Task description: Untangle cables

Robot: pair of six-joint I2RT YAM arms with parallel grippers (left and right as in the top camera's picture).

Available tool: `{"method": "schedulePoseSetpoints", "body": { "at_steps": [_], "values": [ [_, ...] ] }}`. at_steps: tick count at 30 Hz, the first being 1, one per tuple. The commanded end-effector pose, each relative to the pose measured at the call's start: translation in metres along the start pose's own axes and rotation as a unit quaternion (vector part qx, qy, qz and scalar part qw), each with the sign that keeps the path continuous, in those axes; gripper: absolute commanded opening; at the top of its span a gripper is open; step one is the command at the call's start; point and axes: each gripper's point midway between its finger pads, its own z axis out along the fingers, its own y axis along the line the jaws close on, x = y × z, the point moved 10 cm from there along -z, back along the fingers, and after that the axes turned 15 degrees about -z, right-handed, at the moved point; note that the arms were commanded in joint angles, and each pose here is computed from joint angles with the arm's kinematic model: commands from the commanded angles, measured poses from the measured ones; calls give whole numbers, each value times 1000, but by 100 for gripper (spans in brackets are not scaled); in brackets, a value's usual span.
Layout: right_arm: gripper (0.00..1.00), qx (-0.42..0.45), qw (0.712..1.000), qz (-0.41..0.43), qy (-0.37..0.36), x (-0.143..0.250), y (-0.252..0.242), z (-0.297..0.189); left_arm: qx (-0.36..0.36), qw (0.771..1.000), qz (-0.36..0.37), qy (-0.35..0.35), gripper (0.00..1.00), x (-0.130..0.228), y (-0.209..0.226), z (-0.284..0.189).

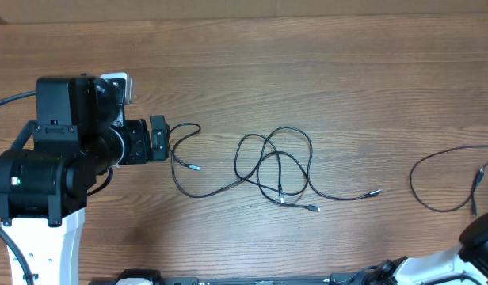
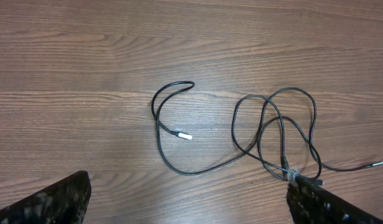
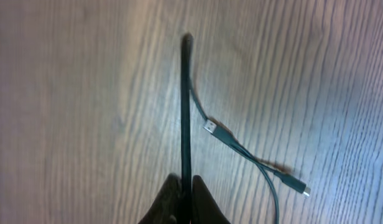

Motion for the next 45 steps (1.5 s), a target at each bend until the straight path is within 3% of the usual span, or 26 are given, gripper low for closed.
{"method": "schedulePoseSetpoints", "body": {
  "at_steps": [1,10,12,14,15,25,32,38,45],
  "values": [
    [4,-1,1000,19,-4,-5,-11,-2,3,1000,7,2,100,-1,0,1],
    [4,8,997,81,9,-13,-58,-2,3,1000,7,2,100,-1,0,1],
    [24,-13,994,103,16,-14,-70,-2,3,1000,7,2,100,-1,0,1],
    [86,-41,991,126,21,-17,-83,-3,3,1000,7,2,100,-1,0,1],
    [100,-48,990,132,21,-17,-87,-4,3,1000,7,2,100,-1,0,1],
    [100,-114,984,131,33,-18,-83,-6,3,1000,7,2,100,-1,0,1],
    [100,-199,979,-13,39,-11,-43,-8,3,1000,7,2,100,-1,0,1],
    [100,-224,962,-142,64,13,15,-10,3,1000,7,2,100,-1,0,1],
    [100,-230,936,-233,127,55,65,-15,3,1000,7,2,100,-1,0,1]
  ]
}}
